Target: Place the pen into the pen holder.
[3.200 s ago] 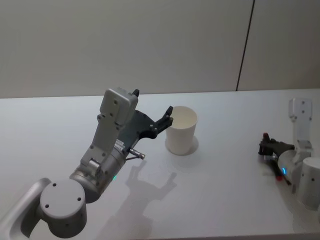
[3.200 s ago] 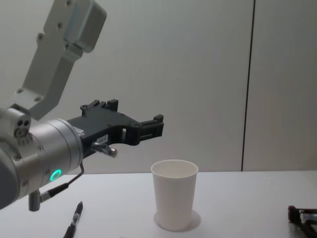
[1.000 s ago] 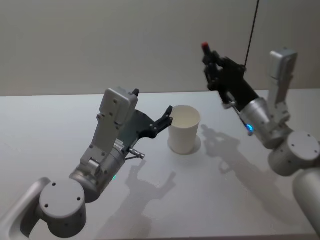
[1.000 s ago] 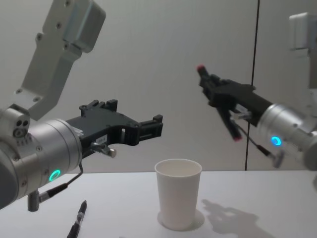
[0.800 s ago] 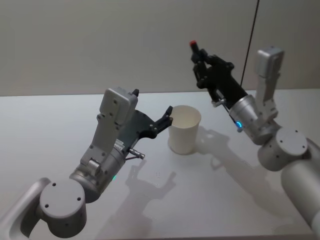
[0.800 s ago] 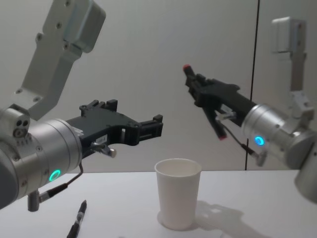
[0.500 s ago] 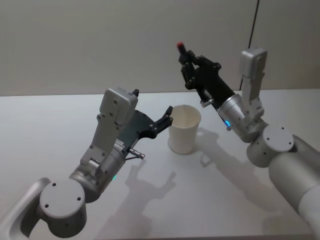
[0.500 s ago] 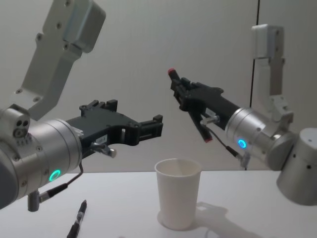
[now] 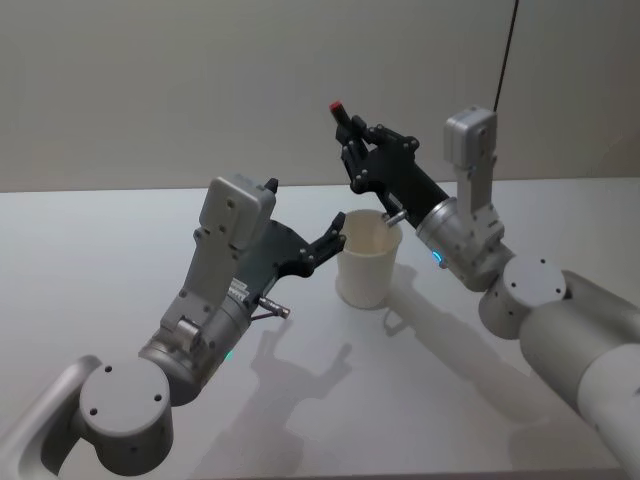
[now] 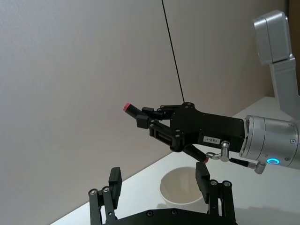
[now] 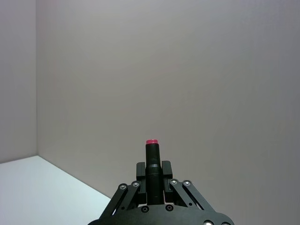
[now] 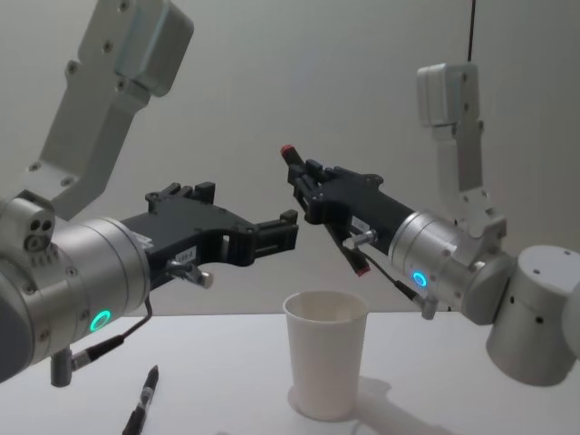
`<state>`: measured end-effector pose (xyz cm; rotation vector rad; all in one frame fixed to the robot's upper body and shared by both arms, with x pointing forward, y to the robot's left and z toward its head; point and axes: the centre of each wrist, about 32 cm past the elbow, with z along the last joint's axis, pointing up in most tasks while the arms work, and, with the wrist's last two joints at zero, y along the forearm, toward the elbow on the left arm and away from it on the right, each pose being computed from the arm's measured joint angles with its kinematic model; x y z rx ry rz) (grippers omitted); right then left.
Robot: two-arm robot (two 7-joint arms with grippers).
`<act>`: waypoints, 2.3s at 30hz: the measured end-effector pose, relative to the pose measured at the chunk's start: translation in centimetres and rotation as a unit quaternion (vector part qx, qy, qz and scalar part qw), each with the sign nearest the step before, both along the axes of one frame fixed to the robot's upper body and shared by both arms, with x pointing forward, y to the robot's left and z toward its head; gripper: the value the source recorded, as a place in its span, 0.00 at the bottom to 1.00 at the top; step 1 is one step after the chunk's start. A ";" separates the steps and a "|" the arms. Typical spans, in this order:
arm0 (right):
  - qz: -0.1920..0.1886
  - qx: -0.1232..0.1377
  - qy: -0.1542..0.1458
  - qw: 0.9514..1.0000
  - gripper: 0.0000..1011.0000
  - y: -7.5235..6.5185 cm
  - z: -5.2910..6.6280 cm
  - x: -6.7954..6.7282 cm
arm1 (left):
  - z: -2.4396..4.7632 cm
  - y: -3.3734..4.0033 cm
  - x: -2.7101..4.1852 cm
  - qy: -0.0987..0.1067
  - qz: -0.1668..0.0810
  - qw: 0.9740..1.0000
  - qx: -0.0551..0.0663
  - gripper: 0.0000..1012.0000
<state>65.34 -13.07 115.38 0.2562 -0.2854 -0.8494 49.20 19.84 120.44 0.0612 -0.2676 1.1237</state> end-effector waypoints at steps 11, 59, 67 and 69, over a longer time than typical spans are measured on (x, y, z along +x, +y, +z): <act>-0.010 -0.028 -0.013 0.999 0.18 0.3 -0.6 -0.3 | 0.00 0.00 0.00 0.000 0.000 1.000 0.000 0.99; -0.030 -0.042 0.004 0.999 0.18 1.1 -0.6 -0.4 | 0.00 0.00 0.00 0.000 0.000 1.000 0.000 0.99; -0.032 -0.044 0.010 0.998 0.18 1.3 -0.5 -0.4 | 0.00 0.00 0.00 0.000 0.000 1.000 0.000 0.99; -0.033 -0.044 0.011 0.998 0.18 1.3 -0.5 -0.4 | 0.00 0.00 0.00 0.000 0.000 1.000 0.000 0.99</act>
